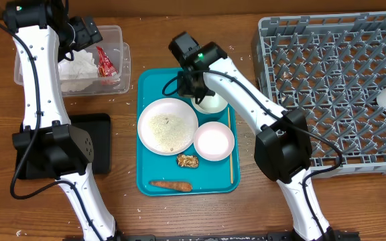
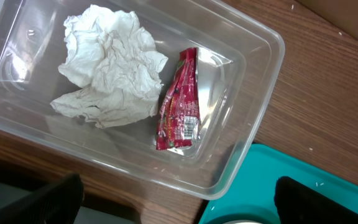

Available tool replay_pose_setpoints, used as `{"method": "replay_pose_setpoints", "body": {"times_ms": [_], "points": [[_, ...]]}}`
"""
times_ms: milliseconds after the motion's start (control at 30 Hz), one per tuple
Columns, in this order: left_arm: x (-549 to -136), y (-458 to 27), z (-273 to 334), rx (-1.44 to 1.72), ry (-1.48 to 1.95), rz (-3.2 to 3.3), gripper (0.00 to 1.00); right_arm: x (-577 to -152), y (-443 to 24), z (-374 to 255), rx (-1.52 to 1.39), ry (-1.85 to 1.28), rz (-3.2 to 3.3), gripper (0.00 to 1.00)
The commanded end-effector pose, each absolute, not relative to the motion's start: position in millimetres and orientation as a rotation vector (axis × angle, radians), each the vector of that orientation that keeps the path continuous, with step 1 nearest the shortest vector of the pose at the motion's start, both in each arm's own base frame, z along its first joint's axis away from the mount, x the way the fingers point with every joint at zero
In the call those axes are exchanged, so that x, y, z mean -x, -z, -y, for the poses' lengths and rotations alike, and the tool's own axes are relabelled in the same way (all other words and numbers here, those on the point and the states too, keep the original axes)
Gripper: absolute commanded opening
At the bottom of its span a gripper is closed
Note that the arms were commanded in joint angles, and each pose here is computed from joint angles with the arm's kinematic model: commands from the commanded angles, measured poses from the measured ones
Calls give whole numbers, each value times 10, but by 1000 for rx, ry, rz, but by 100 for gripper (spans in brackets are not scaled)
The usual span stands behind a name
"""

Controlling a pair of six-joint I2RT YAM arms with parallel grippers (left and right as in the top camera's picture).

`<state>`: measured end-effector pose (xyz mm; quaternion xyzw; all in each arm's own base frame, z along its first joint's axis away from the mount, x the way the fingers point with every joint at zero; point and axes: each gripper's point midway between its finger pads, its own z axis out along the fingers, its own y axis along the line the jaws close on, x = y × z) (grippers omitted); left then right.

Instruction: Sort waste into correct bins and load items into the dishwasher

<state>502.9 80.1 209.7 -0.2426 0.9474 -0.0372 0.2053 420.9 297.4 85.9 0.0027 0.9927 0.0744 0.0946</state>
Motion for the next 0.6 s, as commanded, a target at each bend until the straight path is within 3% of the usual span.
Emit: {"method": "replay_pose_setpoints", "body": {"times_ms": [0,267,567], "points": [[-5043,-2036,-783,682,107,-2652,100,-4360,-1246,-2985,9,-351,-2901,4],[-5044,-2036,-779,682,107,-2652,100,-4733,-2036,-2046,-89,-388,-2811,4],[-5044,-2036,-779,681,107,-2652,100,-5118,-2649,-524,-67,-982,-2527,4]]}}
